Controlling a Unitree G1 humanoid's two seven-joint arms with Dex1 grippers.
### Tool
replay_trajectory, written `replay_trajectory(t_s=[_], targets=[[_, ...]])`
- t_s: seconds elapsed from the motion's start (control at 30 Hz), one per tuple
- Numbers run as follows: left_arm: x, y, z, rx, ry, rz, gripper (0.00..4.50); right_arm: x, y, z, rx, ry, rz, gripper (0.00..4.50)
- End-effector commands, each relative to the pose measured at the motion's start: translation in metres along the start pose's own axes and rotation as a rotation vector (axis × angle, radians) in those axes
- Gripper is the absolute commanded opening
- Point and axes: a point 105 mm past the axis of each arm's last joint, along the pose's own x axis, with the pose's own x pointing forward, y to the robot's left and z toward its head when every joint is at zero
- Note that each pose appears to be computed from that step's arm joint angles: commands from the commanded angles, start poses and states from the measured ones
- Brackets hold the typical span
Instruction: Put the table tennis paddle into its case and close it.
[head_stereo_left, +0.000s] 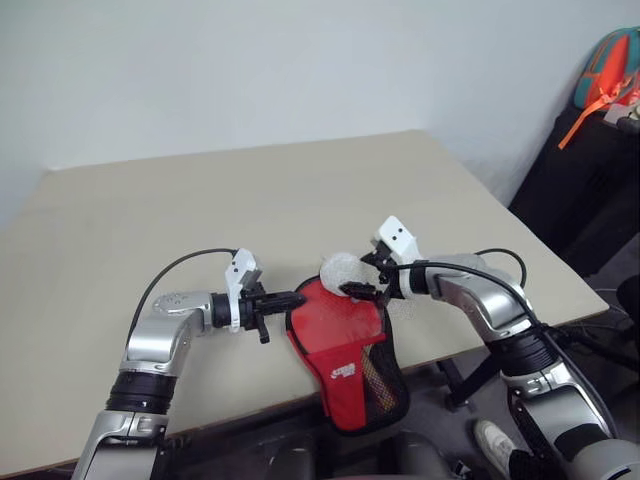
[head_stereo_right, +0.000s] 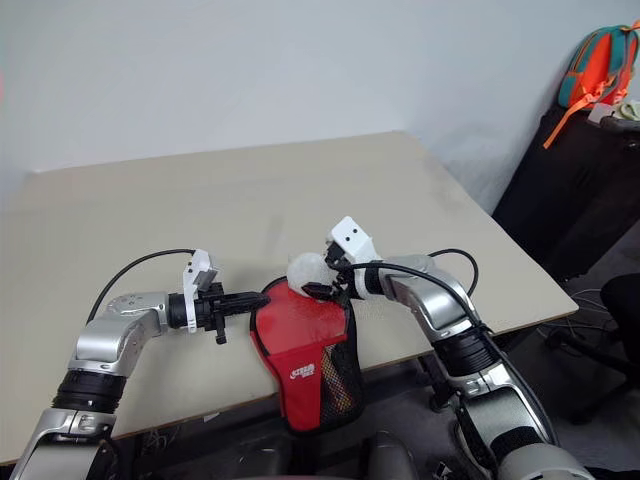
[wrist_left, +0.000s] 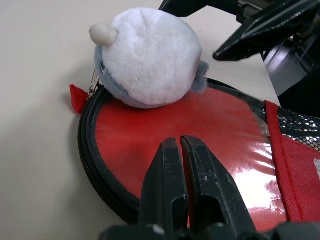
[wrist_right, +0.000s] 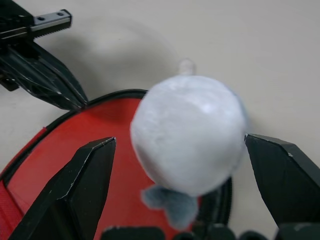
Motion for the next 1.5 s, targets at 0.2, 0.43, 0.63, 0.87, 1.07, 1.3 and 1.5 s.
replay_trajectory(t_s=[0.2,0.43,0.63,0.87,1.07,1.3,1.5], targets=[[0.003,-0.003,0.016,0.069,-0.024,-0.013,0.00,0.015,-0.016,0.012,-0.059,-0.031,-0.059,4.47],[0.012,-0.011,0.020,0.097,-0.026,-0.052,0.00,0.019,-0.024,0.010,-0.052,-0.033,-0.084,2.85],[0.030,-0.016,0.025,0.130,-0.035,-0.075,0.00,0.018,-0.030,0.014,-0.052,-0.037,-0.095,0.82],[0.052,-0.023,0.010,0.169,-0.007,-0.100,0.00,0.015,-0.042,0.020,-0.073,-0.033,-0.131,0.01],[0.064,-0.023,-0.007,0.211,0.030,-0.091,0.00,0.014,-0.052,0.023,-0.086,-0.033,-0.156,0.01],[0.068,-0.016,-0.026,0.248,0.083,-0.062,0.00,0.011,-0.062,0.027,-0.105,-0.031,-0.178,0.01],[0.066,-0.015,-0.038,0.245,0.129,-0.078,0.00,0.004,-0.072,0.028,-0.136,-0.018,-0.205,0.01]])
